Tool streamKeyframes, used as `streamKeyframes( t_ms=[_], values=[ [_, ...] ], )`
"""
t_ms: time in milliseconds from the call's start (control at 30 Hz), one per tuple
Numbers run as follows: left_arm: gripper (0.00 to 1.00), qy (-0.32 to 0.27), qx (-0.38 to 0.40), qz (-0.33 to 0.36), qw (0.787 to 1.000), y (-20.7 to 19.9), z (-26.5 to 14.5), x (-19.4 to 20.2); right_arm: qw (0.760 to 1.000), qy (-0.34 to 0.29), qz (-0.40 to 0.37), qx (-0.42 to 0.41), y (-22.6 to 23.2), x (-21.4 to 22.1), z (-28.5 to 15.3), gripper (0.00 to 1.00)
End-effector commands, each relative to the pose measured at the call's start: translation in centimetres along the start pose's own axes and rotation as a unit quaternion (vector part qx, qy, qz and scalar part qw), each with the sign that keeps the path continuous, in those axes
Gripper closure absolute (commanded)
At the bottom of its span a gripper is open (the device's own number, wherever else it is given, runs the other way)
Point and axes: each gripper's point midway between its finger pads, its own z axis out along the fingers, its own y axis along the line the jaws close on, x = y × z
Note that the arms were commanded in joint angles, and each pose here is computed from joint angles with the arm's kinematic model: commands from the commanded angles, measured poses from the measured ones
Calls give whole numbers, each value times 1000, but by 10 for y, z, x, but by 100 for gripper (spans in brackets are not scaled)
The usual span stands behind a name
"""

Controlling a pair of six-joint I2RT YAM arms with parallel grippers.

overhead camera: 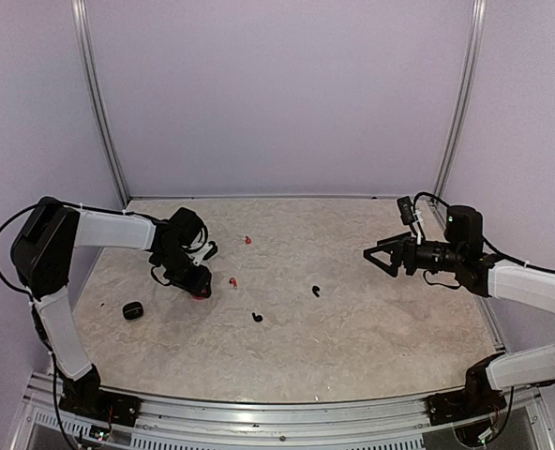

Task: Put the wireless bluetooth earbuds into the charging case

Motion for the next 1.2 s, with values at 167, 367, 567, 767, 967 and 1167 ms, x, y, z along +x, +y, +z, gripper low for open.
streamKeyframes(
  t_ms=[167, 367, 567, 767, 967, 1167],
  values=[
    [68, -34, 43, -81, 995, -34, -5, 4, 1000, 5, -9, 1, 11, 0, -2, 0],
    [68, -125, 71, -127, 981, -72, -47, -18, 1000, -9, -16, 14, 18, 0, 1, 1],
    [67, -262, 135, -152, 944, -143, -124, -68, 999, -36, -25, 6, 39, -4, 16, 2],
    [67, -344, 218, -201, 891, -205, -176, -98, 994, -93, -48, 13, 70, -24, 36, 4],
    [67, -385, 279, -254, 843, -229, -204, -106, 988, -125, -65, 55, 88, -33, 66, 16],
    [68, -408, 290, -276, 820, -228, -219, -106, 984, -143, -86, 68, 113, -34, 88, 20]
  ],
)
